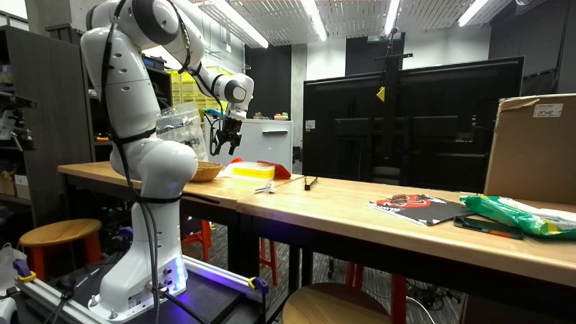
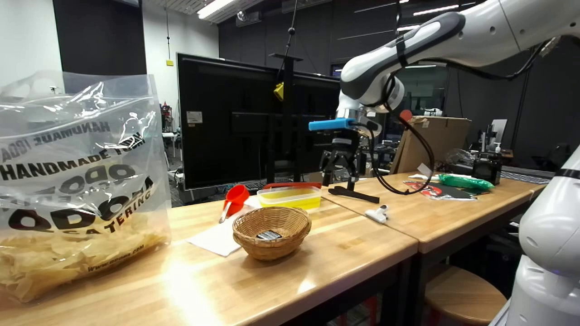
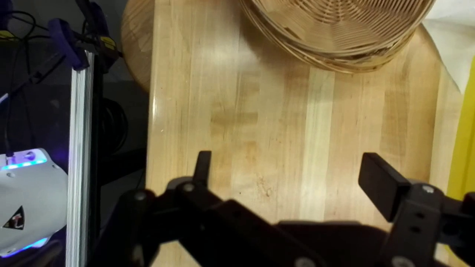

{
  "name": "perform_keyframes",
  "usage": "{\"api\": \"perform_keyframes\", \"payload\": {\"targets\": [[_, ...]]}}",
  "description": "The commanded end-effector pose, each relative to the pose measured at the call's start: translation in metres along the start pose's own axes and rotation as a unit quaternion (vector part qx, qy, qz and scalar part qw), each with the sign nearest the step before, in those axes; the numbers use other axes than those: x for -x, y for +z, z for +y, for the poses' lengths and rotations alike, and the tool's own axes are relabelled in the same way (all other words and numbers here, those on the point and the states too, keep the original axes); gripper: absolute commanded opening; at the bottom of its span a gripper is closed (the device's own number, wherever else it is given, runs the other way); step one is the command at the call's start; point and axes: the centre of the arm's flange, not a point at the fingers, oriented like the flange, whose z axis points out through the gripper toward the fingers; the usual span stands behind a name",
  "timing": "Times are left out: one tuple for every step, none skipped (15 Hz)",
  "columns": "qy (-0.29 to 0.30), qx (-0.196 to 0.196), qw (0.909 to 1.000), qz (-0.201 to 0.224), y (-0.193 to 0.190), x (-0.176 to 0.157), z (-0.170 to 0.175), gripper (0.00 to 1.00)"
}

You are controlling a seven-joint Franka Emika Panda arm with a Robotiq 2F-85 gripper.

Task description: Move the object to the lunchbox

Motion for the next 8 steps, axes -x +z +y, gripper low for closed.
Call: {"api": "perform_keyframes", "payload": {"targets": [[0.047, -0.007, 0.9988, 0.015, 0.002, -0.012, 0.012, 1.00], [0.058, -0.005, 0.9982, 0.018, 0.002, -0.014, 0.012, 1.00], [0.067, -0.004, 0.9975, 0.020, 0.003, -0.017, 0.013, 1.00], [0.073, -0.001, 0.9971, 0.021, 0.003, -0.020, 0.014, 1.00], [0.080, 0.001, 0.9966, 0.022, 0.002, -0.022, 0.017, 1.00], [0.084, 0.000, 0.9962, 0.025, 0.002, -0.024, 0.020, 1.00], [0.079, -0.001, 0.9962, 0.035, 0.002, -0.026, 0.022, 1.00], [0.073, -0.001, 0.9961, 0.050, 0.000, -0.031, 0.023, 1.00]]}}
